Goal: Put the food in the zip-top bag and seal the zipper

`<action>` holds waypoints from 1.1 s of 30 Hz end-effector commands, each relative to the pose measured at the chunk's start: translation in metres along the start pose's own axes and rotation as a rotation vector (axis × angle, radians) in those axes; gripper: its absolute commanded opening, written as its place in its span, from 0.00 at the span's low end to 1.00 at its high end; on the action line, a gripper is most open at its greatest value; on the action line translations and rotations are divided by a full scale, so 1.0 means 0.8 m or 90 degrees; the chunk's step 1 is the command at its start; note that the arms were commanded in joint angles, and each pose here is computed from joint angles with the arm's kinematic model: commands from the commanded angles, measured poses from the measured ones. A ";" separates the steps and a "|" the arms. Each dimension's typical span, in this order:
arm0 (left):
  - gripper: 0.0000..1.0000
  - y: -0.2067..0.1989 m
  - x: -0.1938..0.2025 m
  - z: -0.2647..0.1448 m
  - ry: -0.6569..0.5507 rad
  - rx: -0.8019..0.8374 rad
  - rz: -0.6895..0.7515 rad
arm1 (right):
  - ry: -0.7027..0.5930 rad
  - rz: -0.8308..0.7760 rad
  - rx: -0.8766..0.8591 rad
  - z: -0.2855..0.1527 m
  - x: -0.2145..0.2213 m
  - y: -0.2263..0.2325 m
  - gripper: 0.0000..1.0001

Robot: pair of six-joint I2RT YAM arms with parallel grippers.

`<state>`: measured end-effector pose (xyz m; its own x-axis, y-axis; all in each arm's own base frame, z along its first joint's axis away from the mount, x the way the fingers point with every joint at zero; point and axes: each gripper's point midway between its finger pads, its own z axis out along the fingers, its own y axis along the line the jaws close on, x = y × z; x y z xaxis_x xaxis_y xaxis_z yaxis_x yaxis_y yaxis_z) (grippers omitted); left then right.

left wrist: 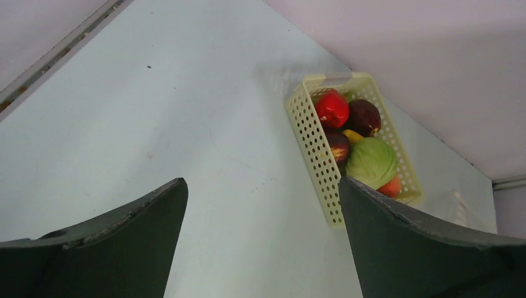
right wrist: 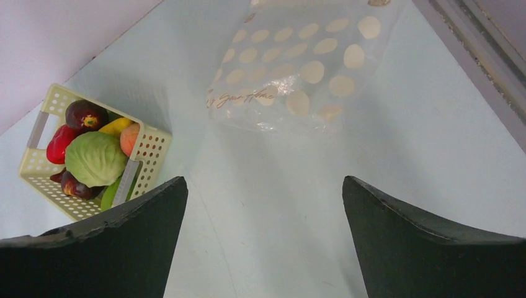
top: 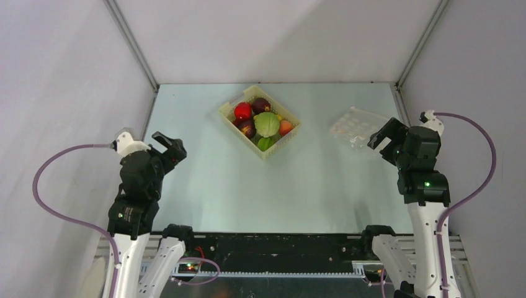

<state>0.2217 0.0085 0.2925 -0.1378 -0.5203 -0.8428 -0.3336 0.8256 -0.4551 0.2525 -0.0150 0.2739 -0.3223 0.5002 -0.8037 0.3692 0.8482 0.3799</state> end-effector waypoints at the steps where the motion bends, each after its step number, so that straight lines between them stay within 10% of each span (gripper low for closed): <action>1: 0.98 -0.011 -0.003 0.006 -0.001 0.021 0.004 | -0.057 -0.007 -0.040 -0.003 -0.032 0.019 1.00; 14: 0.98 -0.015 0.017 0.015 0.035 0.035 0.004 | -0.020 -0.009 -0.125 0.024 -0.037 0.043 1.00; 33: 0.98 -0.018 0.022 0.012 0.045 0.050 0.009 | 0.050 0.301 0.130 0.288 -0.028 -0.119 1.00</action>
<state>0.2297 -0.0078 0.2775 -0.2123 -0.5253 -0.8240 -0.2827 0.8402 -0.4628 0.3941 -0.1292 0.1352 -0.2401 0.8340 -0.4967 0.6677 0.5133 0.5391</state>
